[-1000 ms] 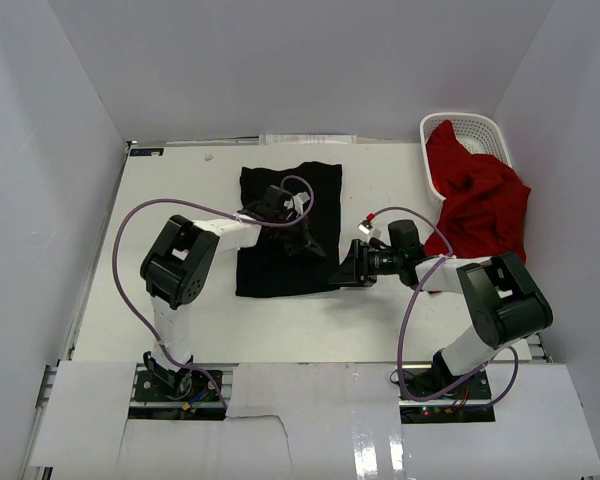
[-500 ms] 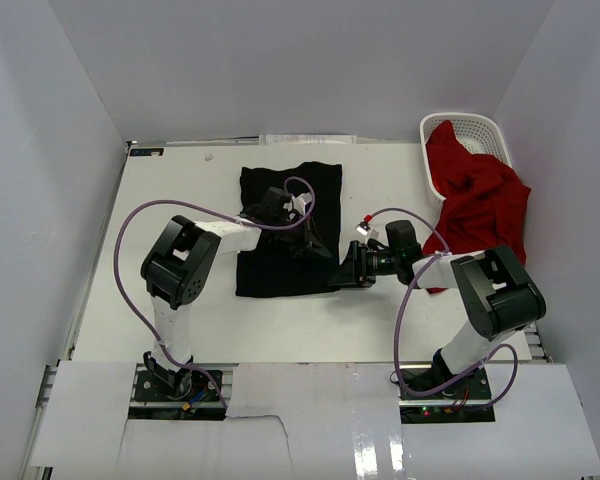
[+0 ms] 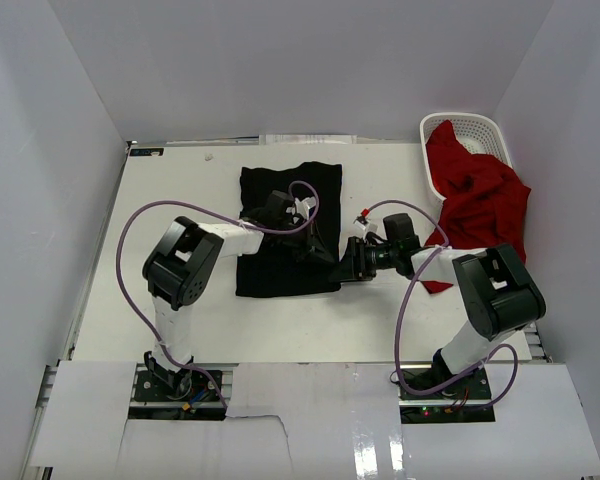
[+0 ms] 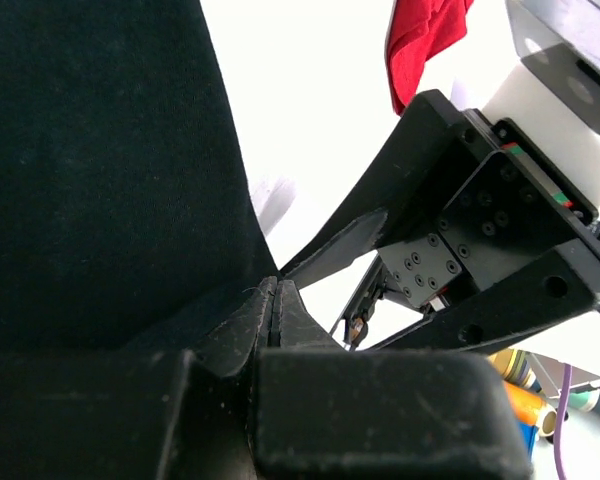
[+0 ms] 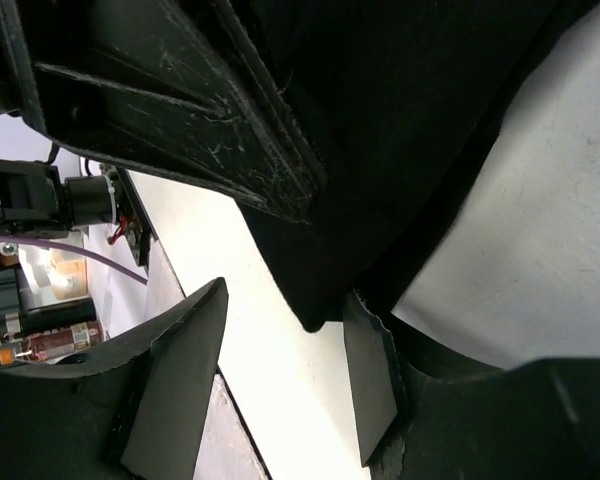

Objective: Fold and stack the t-shirts
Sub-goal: Grab one side of the 2/3 rectangular tshirt with both arms

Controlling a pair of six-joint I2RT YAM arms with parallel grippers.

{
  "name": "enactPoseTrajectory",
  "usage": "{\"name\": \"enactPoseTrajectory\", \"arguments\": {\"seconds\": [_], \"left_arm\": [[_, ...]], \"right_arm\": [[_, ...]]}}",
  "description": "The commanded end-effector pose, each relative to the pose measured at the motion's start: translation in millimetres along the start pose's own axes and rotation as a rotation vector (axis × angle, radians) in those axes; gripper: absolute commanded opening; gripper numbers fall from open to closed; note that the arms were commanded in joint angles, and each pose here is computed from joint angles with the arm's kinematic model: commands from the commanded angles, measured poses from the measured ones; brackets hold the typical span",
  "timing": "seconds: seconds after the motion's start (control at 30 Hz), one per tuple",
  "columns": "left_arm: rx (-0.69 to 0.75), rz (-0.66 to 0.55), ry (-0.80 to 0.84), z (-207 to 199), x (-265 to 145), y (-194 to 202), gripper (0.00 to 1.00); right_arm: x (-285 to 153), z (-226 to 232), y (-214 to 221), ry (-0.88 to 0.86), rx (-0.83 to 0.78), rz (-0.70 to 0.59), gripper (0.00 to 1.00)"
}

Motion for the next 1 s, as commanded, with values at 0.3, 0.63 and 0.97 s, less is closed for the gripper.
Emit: {"name": "enactPoseTrajectory", "arguments": {"seconds": [0.3, 0.63, 0.97], "left_arm": [[-0.052, 0.037, -0.042, 28, 8, 13, 0.0], [-0.097, 0.028, -0.147, 60, 17, 17, 0.0], [-0.096, 0.03, -0.152, 60, 21, 17, 0.0]], "right_arm": [[10, -1, 2, -0.088, 0.032, -0.023, 0.53], [5, 2, 20, -0.097, 0.083, 0.023, 0.42], [-8, 4, 47, -0.042, 0.113, 0.121, 0.41]]}}
Point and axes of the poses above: each gripper's point midway between its finger pads, its own x axis out along the fingers, its own z axis along the line the jaws close on, y = z × x, the point moved 5 cm from there along -x, back along the fingers, and after that the axes turned 12 degrees about -x, right-handed, at the moved point
